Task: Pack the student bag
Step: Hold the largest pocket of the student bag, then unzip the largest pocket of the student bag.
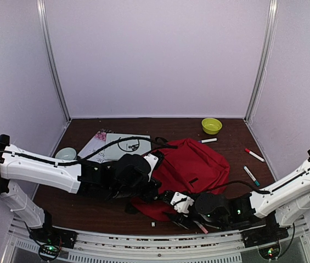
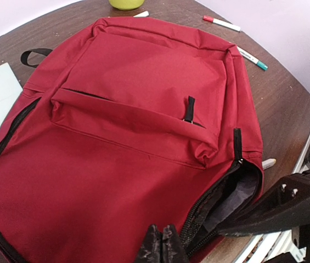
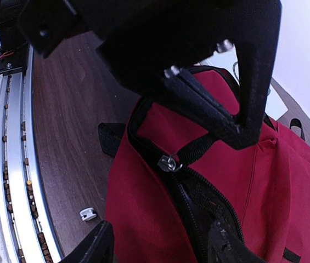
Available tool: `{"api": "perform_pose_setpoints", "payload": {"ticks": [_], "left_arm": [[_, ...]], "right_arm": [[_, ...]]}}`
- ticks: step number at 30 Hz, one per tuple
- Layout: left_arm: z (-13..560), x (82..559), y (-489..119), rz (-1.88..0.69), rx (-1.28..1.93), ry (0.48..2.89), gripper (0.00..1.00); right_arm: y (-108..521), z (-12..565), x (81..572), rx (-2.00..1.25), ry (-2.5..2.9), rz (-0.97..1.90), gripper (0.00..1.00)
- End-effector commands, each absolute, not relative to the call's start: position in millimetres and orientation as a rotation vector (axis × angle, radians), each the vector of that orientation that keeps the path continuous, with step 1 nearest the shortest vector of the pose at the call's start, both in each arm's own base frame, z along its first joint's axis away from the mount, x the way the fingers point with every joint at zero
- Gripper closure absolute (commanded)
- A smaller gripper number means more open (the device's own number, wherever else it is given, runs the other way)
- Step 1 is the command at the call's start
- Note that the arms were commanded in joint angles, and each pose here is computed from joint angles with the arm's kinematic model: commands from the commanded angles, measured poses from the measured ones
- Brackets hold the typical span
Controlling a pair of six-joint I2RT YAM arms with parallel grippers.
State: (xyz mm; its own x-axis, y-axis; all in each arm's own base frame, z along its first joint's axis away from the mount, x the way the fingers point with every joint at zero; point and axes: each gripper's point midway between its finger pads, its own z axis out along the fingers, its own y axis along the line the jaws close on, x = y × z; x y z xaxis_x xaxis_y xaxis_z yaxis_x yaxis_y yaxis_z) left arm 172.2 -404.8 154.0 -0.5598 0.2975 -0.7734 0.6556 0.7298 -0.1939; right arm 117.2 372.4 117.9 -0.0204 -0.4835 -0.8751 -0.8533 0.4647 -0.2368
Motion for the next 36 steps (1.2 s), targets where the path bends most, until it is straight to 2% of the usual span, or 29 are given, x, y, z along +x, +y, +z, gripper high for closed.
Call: {"api": "perform_pose_setpoints", "payload": {"ticks": [1,10,13,20,27,36], "left_arm": [[174,170,-419,-0.686,0.722,2.134,1.0],[174,167,-418,-0.699,0.718,2.148,1.0],[173,167,-418,-0.7,0.718,2.153,1.0],[173,166,-412,-0.693,0.71,2.167,1.0],[160,172,-374,-0.589,0.61,2.196,1.0],[143,200,-308,-0.379,0.501,2.245,1.0]], "right_arm": [[385,131,123,-1.15,1.597,0.409,0.42],[388,114,128,-1.179,1.576,0.328,0.56],[387,113,131,-1.169,1.571,0.305,0.69],[381,113,132,-1.162,1.581,0.295,0.9],[367,112,130,-1.161,1.594,0.303,1.0],[349,105,112,-1.219,1.616,0.412,1.0]]}}
